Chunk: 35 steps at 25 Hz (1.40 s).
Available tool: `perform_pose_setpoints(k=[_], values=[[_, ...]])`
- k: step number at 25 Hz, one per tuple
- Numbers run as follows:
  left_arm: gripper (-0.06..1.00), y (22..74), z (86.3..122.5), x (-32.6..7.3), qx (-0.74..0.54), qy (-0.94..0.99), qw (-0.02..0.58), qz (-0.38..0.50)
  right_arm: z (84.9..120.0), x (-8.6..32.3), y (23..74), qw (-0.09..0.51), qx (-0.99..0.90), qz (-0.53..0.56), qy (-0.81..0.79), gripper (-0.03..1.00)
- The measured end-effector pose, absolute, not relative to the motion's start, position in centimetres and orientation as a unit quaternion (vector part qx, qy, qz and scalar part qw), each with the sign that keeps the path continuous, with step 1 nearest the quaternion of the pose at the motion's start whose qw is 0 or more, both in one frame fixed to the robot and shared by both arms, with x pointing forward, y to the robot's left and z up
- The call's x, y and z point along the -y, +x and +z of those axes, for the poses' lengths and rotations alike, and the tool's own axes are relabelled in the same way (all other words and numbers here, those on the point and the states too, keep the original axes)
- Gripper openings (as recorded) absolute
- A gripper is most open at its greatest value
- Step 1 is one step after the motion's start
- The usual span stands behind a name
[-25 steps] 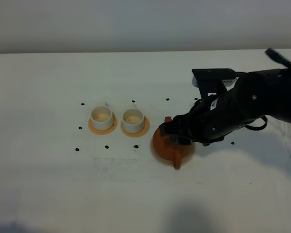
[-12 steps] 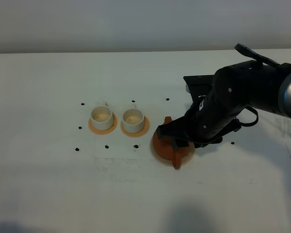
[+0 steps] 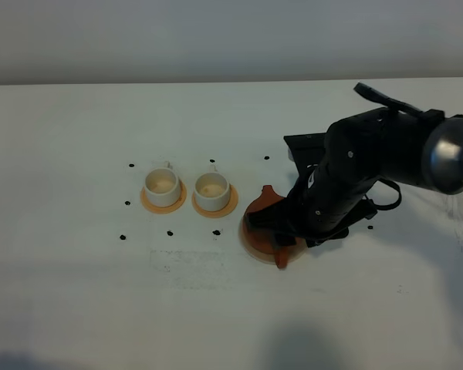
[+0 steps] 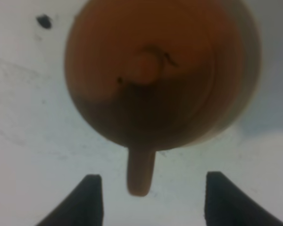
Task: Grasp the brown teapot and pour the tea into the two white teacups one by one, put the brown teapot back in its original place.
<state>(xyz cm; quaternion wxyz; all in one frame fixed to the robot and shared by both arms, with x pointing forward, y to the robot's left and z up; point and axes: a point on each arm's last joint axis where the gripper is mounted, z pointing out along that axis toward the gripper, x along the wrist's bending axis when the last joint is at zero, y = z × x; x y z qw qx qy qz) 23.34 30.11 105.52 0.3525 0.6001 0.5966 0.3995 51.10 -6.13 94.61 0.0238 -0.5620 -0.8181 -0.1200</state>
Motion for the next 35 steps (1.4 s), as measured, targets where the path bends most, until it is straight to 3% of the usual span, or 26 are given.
perform_pose_setpoints(k=[35], values=[[0.59,23.3,105.5,-30.2,-0.597,0.600,0.350,0.402,93.4,5.4,51.2,0.009,0.830,-0.122,-0.545,0.46]])
